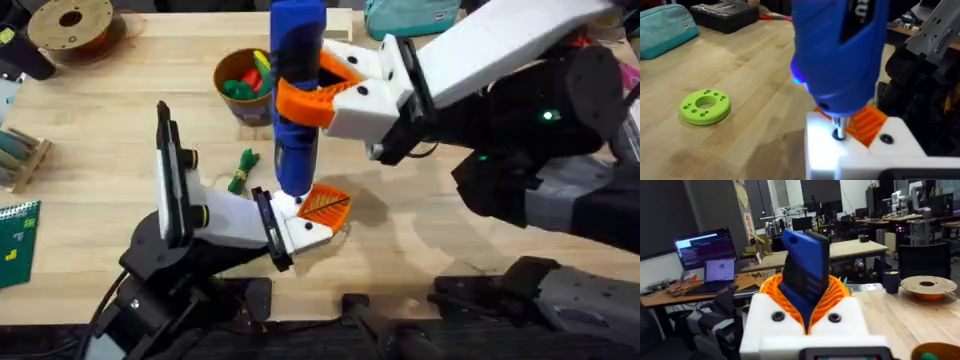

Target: Pick up the gripper from the table and insert it into the empty holder that is missing its gripper. Then pick up a screw, insert it into the mounting hole, and use the screwdriver to tighten it. Finally, clean up the table by picking up the vegetable and placing it into the bucket.

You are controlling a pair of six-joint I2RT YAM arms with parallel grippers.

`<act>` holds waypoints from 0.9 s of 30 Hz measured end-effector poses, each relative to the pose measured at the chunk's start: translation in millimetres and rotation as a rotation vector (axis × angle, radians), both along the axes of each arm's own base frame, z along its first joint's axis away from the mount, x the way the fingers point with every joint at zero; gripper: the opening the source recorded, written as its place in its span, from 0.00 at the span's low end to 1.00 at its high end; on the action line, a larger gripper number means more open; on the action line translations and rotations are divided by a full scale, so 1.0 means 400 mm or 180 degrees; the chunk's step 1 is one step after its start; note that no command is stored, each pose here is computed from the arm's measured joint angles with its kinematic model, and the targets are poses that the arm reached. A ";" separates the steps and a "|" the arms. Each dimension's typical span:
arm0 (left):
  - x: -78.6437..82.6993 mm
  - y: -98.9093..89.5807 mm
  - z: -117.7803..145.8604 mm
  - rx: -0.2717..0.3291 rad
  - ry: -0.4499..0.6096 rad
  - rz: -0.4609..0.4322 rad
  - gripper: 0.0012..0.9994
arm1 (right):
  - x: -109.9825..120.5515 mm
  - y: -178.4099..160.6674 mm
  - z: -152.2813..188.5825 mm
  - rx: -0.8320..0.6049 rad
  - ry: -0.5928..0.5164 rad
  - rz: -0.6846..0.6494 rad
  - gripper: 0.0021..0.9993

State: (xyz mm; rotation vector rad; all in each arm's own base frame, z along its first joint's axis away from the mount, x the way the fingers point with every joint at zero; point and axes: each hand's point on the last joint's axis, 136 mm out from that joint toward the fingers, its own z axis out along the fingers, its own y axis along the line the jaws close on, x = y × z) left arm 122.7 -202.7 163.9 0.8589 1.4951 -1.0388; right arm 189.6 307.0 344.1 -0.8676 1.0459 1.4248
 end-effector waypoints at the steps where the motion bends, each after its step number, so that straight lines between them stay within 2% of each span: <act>1: 0.000 0.000 0.000 0.0001 0.0001 0.0000 0.00 | 0.000 0.000 0.000 -0.0002 -0.0004 -0.0004 0.03; 7: 0.000 0.000 0.000 0.0000 -0.0001 -0.0001 0.00 | 0.002 0.001 -0.004 -0.0018 -0.0025 -0.0021 0.03; 12: 0.000 0.000 0.000 0.0000 -0.0001 0.0000 0.00 | -0.011 -0.017 0.036 0.0168 -0.0184 -0.0011 0.03; 27: 0.000 0.000 0.000 0.0000 -0.0001 -0.0001 0.00 | 0.008 -0.014 0.014 0.0071 0.0086 0.0006 0.03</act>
